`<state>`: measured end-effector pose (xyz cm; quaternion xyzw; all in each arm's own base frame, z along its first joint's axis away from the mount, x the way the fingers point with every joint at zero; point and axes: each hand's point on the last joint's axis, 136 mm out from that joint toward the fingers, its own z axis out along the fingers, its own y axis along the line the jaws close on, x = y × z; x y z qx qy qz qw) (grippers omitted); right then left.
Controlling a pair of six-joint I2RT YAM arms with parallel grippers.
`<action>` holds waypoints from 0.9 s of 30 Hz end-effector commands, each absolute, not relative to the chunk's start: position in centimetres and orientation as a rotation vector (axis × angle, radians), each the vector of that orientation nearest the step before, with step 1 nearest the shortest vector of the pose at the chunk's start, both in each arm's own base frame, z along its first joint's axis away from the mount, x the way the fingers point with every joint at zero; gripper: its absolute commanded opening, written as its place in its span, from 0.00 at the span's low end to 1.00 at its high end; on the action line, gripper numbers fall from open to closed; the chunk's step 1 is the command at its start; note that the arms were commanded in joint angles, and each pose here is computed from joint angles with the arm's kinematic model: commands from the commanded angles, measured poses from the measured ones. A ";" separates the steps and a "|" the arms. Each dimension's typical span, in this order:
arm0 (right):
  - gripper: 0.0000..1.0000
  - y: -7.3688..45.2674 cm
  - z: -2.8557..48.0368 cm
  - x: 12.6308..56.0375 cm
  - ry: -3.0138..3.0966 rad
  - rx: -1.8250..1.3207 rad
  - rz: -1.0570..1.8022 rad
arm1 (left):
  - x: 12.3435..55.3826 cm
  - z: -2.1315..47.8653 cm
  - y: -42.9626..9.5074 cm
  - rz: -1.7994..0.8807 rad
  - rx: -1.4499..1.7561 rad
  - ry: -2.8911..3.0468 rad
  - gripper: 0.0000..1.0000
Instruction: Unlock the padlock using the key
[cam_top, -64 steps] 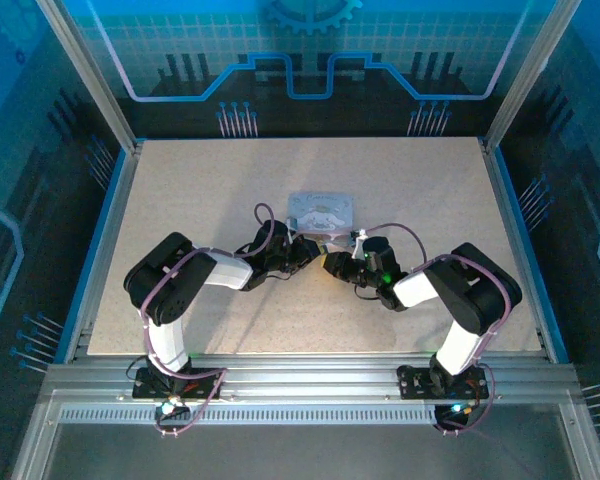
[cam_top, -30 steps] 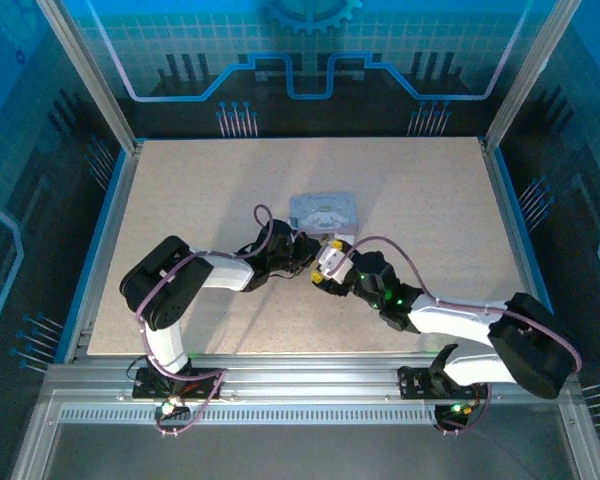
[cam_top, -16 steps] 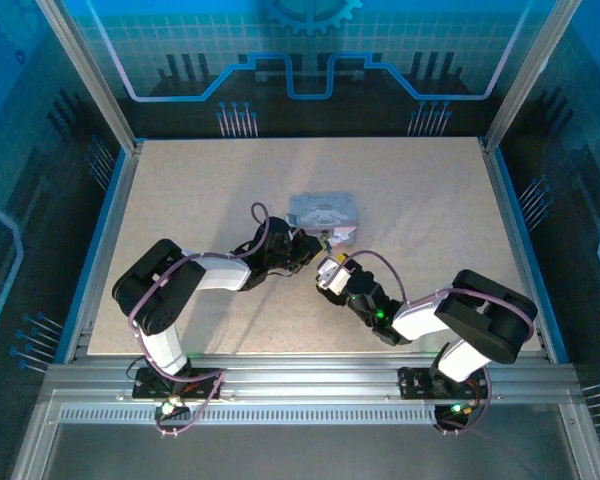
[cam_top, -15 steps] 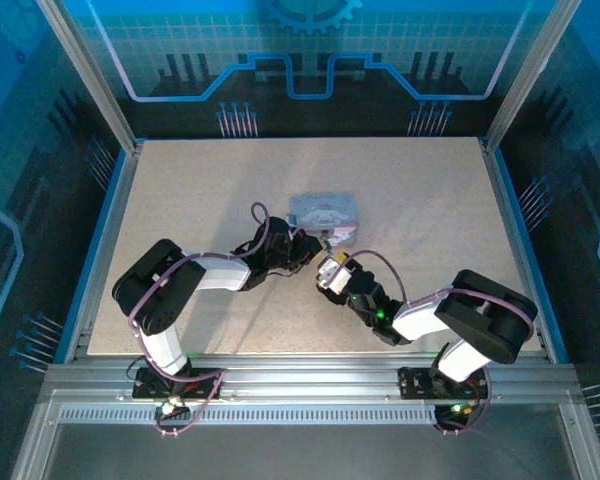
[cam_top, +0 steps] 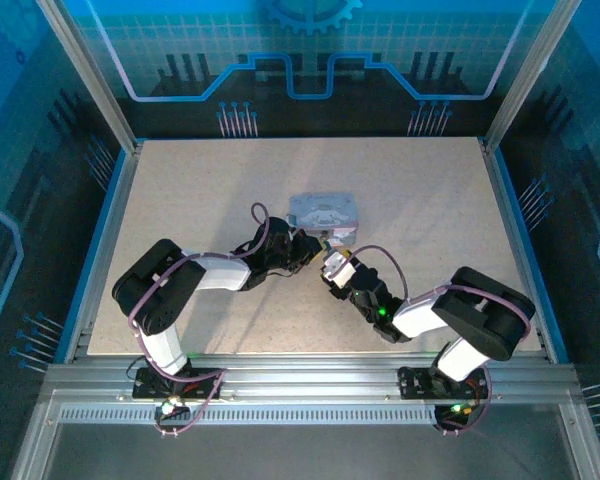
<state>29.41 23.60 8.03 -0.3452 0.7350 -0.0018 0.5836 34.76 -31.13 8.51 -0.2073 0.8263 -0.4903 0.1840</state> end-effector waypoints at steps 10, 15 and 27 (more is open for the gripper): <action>0.43 24.6 9.0 31.0 1.680 -0.747 0.034 | 35.0 11.0 -31.2 -1.429 -0.534 2.273 0.04; 0.35 24.8 8.8 31.4 1.682 -0.748 0.037 | 34.9 10.9 -31.2 -1.428 -0.533 2.274 0.04; 0.21 25.2 8.7 31.9 1.685 -0.739 0.050 | 34.9 10.8 -31.2 -1.426 -0.536 2.278 0.04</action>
